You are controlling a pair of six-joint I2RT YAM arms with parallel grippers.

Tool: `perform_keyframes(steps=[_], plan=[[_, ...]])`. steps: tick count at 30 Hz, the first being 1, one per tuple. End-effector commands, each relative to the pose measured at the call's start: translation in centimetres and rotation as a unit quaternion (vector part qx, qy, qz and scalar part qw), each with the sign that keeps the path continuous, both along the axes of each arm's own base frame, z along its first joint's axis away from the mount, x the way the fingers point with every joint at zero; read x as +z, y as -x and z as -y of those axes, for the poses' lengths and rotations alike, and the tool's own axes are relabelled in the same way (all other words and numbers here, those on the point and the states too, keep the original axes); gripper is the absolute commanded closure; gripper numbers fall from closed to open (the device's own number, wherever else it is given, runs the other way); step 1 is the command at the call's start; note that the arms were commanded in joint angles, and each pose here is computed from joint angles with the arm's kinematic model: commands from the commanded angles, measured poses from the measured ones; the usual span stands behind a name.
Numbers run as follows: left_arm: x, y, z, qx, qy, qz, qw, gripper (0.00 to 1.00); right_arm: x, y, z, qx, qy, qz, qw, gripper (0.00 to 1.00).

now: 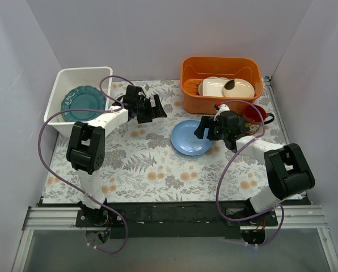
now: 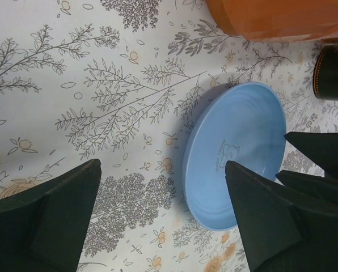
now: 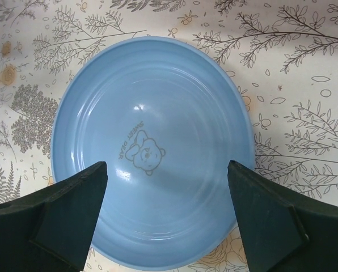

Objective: Place the plates into the plastic bin on the countertop
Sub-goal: Pick up the plate at the center of the board.

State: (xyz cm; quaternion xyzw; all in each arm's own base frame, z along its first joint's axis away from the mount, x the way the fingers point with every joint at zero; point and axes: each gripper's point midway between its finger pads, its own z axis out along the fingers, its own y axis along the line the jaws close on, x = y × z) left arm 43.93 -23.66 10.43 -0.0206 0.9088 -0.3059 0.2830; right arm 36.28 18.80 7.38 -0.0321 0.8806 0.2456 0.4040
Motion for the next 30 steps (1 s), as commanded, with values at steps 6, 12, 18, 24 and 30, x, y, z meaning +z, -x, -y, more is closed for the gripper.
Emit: perform_keyframes(steps=[6, 12, 18, 24, 30], plan=[[-0.1, 0.5, 2.8, -0.042, 0.028, -0.017, 0.999, 0.26, 1.0, -1.1, 1.6, -0.022, 0.005, 0.028, 0.999, 0.06], [-1.4, 1.3, 4.6, -0.064, 0.03, -0.033, 0.997, 0.35, -0.1, -1.2, 2.6, -0.034, 0.012, 0.012, 0.999, 0.06], [-2.5, 1.9, 5.8, -0.081, 0.04, -0.053, 0.994, 0.41, -0.9, -1.4, 3.1, -0.035, 0.007, 0.0, 0.999, 0.07], [-3.4, 2.4, 6.3, -0.089, 0.038, -0.067, 0.993, 0.44, -1.6, -1.5, 2.9, -0.028, 0.0, -0.008, 1.0, 0.15], [-4.4, 3.4, 7.2, -0.103, 0.044, -0.086, 0.99, 0.49, -2.2, -1.5, 2.6, -0.02, -0.009, -0.018, 1.0, 0.23]])
